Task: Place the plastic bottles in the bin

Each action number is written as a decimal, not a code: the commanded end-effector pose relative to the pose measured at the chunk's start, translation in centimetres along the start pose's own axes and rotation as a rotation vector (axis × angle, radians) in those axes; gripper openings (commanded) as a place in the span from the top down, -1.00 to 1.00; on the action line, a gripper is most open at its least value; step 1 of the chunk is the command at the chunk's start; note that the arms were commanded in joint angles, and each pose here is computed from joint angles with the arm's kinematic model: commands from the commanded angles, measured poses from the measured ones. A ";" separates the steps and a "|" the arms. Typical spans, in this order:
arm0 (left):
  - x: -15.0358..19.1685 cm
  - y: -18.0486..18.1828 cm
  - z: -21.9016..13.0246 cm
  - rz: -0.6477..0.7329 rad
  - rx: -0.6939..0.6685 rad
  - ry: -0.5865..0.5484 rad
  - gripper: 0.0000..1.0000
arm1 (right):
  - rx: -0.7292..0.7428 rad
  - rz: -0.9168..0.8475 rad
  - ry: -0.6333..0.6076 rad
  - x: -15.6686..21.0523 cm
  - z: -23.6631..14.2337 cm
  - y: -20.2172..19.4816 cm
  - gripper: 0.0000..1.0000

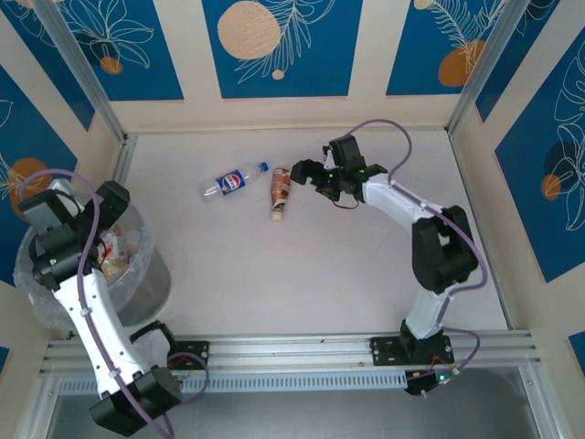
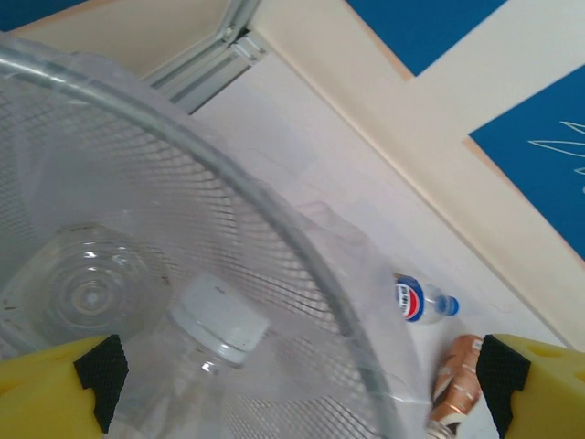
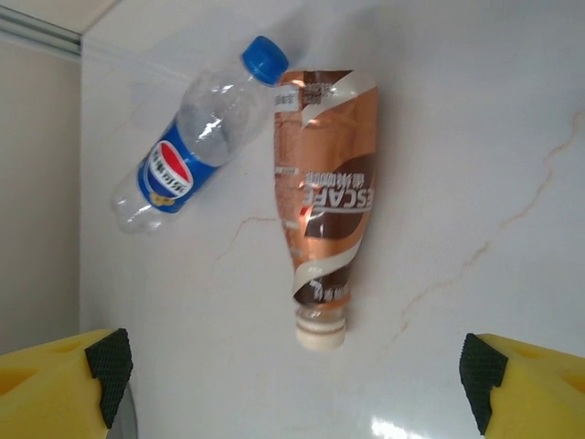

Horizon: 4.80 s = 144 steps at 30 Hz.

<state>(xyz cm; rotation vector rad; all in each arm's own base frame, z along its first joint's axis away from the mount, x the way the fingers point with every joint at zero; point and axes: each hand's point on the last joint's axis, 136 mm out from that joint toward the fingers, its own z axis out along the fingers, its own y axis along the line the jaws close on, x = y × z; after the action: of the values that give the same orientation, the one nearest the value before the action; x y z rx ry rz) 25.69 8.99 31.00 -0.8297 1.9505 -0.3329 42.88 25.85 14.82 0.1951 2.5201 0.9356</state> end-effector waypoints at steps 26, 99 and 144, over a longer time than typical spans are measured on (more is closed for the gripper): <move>3.3 -13.4 -4.5 0.209 0.514 0.094 -0.99 | 0.504 -0.198 0.029 7.8 10.7 -3.6 -0.38; 18.7 -28.3 4.2 0.384 0.885 0.419 -0.92 | -0.763 -0.645 -0.152 13.1 -8.4 18.3 1.00; 17.4 -28.5 3.7 0.412 0.875 0.383 -0.22 | -0.614 -0.594 -0.130 11.5 -7.0 15.8 -0.33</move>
<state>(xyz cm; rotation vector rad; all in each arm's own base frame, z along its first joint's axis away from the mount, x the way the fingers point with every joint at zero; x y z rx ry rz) 35.06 -23.31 31.24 0.1967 2.0035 -1.0644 28.56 37.23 24.52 -0.6218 1.9014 1.3233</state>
